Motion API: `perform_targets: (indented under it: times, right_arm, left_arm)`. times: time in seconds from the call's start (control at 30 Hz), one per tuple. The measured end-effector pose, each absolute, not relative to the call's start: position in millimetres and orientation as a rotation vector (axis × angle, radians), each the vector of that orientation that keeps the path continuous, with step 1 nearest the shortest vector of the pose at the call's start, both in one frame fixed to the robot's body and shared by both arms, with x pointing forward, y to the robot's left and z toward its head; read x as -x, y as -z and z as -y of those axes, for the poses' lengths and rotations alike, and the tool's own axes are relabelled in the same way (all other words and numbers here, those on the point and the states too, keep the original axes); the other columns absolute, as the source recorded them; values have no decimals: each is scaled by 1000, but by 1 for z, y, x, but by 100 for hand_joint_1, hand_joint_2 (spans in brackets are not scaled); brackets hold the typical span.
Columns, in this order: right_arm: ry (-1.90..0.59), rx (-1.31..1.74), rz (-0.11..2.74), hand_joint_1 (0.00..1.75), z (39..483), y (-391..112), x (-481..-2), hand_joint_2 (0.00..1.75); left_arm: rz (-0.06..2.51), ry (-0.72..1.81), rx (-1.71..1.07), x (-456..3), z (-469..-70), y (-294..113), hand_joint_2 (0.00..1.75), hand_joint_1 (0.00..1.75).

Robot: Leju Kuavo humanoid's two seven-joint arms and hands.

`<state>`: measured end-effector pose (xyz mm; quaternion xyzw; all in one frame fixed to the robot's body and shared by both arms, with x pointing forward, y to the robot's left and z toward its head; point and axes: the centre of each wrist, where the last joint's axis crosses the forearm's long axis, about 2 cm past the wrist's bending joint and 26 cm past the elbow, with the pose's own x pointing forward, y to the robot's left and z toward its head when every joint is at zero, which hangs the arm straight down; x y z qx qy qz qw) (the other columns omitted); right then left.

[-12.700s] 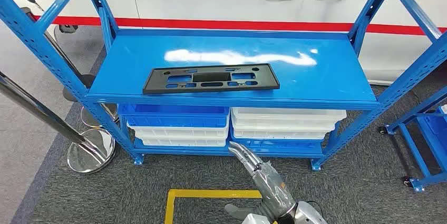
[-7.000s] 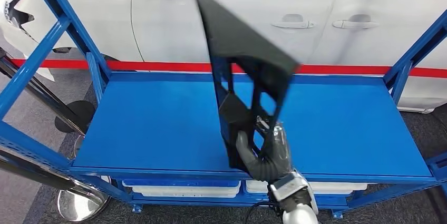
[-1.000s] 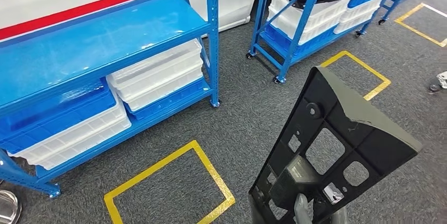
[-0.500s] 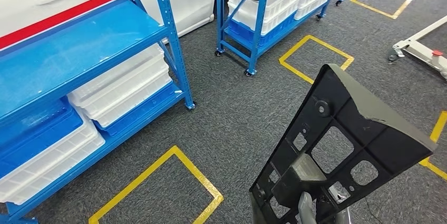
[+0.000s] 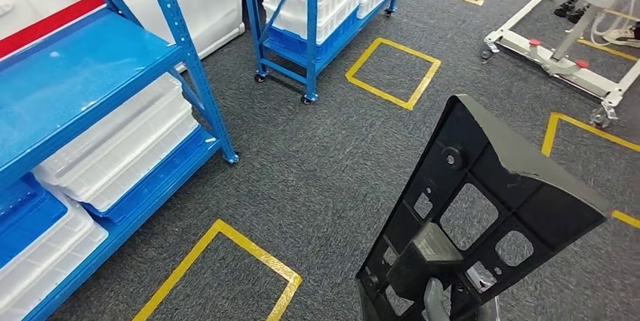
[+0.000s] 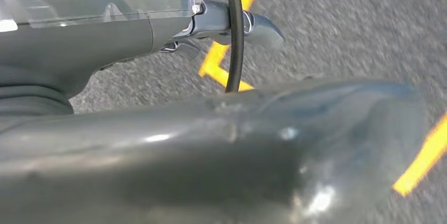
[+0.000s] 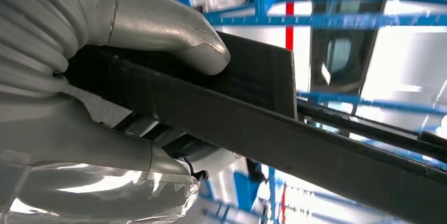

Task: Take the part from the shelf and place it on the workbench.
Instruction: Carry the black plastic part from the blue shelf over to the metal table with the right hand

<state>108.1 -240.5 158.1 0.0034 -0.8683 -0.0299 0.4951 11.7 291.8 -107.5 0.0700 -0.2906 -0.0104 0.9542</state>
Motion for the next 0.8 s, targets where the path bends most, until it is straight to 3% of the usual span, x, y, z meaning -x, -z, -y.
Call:
perform_targets:
  times: [0.8]
  right_arm:
    - [70, 11, 2094, 175, 240, -159, -107, 175]
  left_arm:
    - [588, 28, -129, -15, -289, 107, 0, 0]
